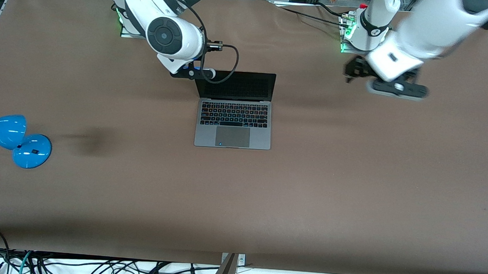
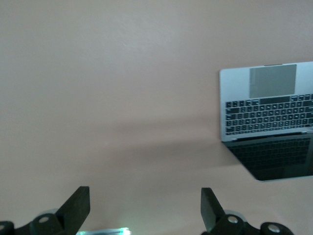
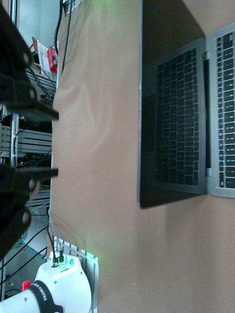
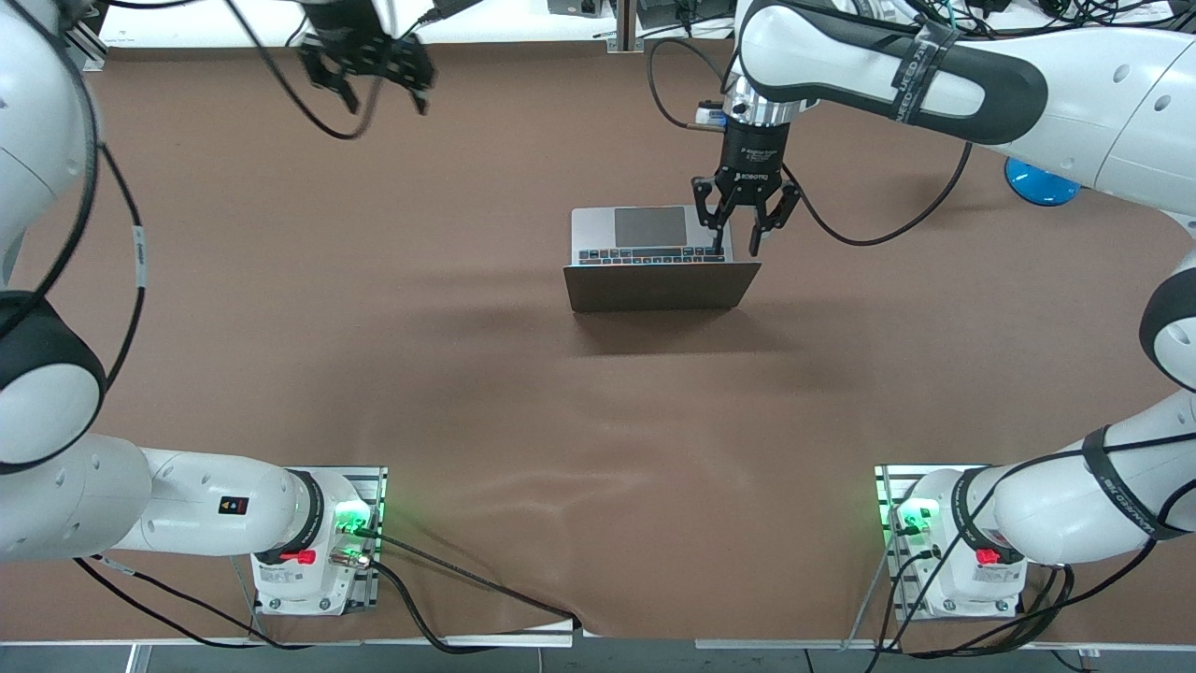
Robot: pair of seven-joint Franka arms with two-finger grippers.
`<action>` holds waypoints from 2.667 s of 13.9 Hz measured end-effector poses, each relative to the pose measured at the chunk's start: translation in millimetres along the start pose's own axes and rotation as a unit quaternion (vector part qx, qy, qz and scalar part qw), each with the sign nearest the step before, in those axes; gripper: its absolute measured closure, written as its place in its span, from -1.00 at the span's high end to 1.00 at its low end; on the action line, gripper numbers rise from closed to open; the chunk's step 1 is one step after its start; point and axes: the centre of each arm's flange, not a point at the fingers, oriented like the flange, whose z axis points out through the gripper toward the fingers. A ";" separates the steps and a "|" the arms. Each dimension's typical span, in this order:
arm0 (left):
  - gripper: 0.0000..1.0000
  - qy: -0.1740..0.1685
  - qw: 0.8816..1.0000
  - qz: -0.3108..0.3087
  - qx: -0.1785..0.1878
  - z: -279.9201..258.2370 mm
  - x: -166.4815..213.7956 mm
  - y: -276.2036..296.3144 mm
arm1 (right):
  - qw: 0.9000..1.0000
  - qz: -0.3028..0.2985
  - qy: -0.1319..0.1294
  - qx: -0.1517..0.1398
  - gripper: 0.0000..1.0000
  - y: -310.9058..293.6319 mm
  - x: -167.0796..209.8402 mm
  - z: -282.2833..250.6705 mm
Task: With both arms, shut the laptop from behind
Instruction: 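Bring both grippers over the laptop screen's back edge, then push the laptop screen forward and down with both grippers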
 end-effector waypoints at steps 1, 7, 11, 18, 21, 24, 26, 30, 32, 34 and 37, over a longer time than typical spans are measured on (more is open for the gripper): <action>0.99 -0.003 1.000 -0.005 0.003 4.2 -6.5 19.2 | 1.000 -0.001 -0.003 -0.003 -0.43 -1.5 -0.8 2.3; 0.03 -0.069 0.996 -0.060 -0.017 47.3 -43.4 119.3 | 0.999 -0.002 -0.037 -0.025 -0.77 -2.4 3.0 23.7; -0.79 -0.142 0.985 -0.094 -0.036 89.3 -42.7 147.7 | 0.997 0.005 -0.066 -0.037 -0.95 0.4 17.3 50.3; -0.98 -0.200 0.969 -0.139 -0.027 163.3 -29.5 178.7 | 0.996 0.006 -0.079 -0.039 -0.98 1.6 27.2 60.8; -0.98 -0.210 0.965 -0.153 -0.024 179.2 -27.2 184.6 | 0.996 0.000 -0.085 -0.039 -0.98 4.6 38.2 68.5; -0.98 -0.221 0.961 -0.166 -0.020 193.9 -24.2 186.9 | 0.996 -0.005 -0.075 -0.045 -0.98 7.6 51.1 75.4; -0.98 -0.221 0.959 -0.176 -0.021 204.5 -24.4 192.4 | 0.997 -0.007 -0.067 -0.049 -0.98 11.6 58.0 76.2; -0.98 -0.224 0.958 -0.178 -0.013 231.2 -36.3 200.5 | 0.997 -0.018 -0.051 -0.050 -0.98 21.9 70.6 72.6; -0.98 -0.223 0.958 -0.179 -0.014 234.5 -36.1 200.4 | 0.998 -0.025 -0.045 -0.046 -0.98 23.7 74.0 70.8; -0.98 -0.219 0.958 -0.182 -0.020 235.9 -33.7 201.0 | 0.998 -0.027 -0.040 -0.044 -0.98 23.7 75.4 69.6; -0.98 -0.212 0.959 -0.187 -0.029 239.7 -27.4 200.9 | 0.998 -0.030 -0.033 -0.039 -0.98 24.5 78.4 66.6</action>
